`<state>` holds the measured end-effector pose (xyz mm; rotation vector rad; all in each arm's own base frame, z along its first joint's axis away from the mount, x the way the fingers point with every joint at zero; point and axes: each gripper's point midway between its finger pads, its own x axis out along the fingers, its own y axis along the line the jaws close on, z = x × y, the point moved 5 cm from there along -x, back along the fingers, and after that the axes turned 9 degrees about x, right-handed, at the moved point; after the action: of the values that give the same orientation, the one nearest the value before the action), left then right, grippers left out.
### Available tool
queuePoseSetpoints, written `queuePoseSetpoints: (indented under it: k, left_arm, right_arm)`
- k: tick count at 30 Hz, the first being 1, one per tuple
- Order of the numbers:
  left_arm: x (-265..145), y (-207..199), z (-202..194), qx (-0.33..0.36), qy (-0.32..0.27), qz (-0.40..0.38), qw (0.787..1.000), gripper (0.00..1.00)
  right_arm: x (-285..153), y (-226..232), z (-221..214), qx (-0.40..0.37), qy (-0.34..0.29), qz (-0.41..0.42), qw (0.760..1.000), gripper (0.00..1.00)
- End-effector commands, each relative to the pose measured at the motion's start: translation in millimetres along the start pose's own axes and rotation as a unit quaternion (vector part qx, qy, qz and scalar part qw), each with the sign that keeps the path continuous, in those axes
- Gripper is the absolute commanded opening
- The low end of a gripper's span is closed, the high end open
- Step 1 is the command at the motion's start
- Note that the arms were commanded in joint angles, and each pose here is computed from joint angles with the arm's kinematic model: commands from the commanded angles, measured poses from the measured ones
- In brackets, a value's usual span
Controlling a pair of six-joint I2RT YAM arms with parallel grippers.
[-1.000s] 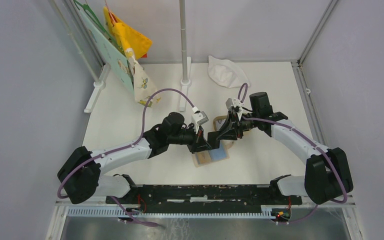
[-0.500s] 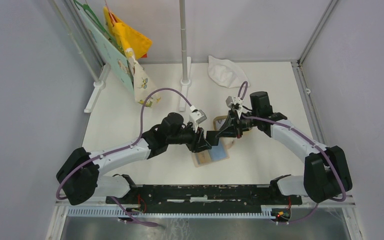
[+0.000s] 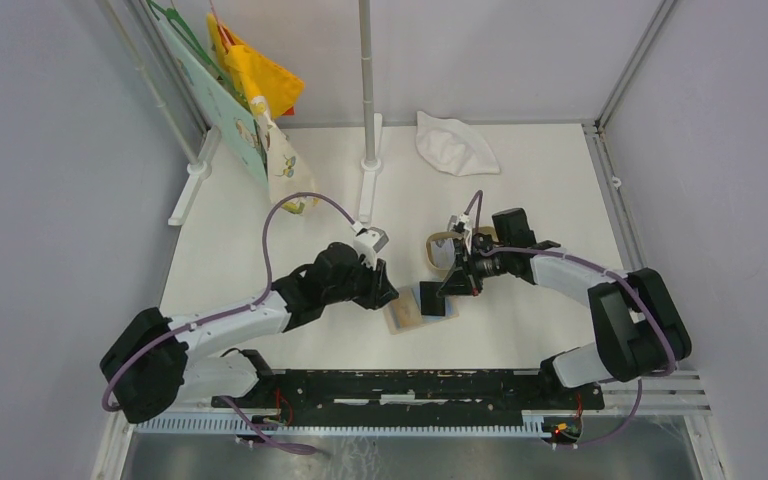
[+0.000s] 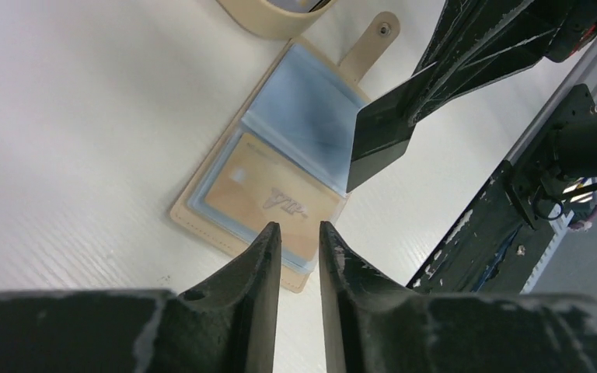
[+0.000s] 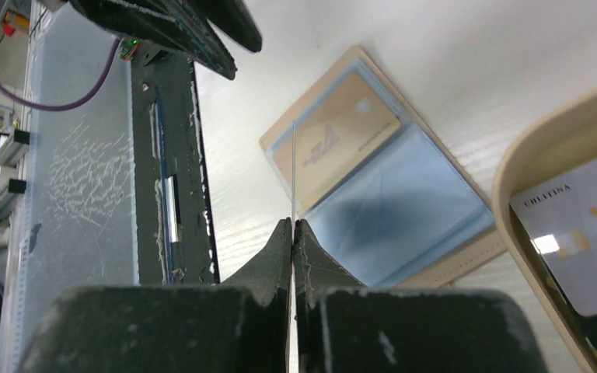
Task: Put the credit cards into the card holder
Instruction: Insert the credit card into the card holder.
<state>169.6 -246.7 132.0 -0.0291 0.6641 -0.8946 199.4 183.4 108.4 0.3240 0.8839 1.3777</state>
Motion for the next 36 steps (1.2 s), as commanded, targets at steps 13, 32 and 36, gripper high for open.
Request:
queuePoseSetpoints:
  k: [13,32,36]
  left_arm:
    - [24.9,13.7,-17.5,-0.083,-0.004,0.056,0.995,0.28]
    - [22.4,11.4,-30.1,-0.051,0.017,0.091,0.994,0.39]
    - [25.0,9.5,-30.1,-0.046,0.023,0.095,0.994,0.35]
  right_arm:
    - [11.9,-25.2,-3.8,0.113,-0.023,-0.041,0.992,0.0]
    - [16.8,-41.6,-14.5,0.123,-0.001,-0.139,0.983,0.0]
    - [21.0,-39.9,-15.7,0.117,0.01,-0.14,0.983,0.0]
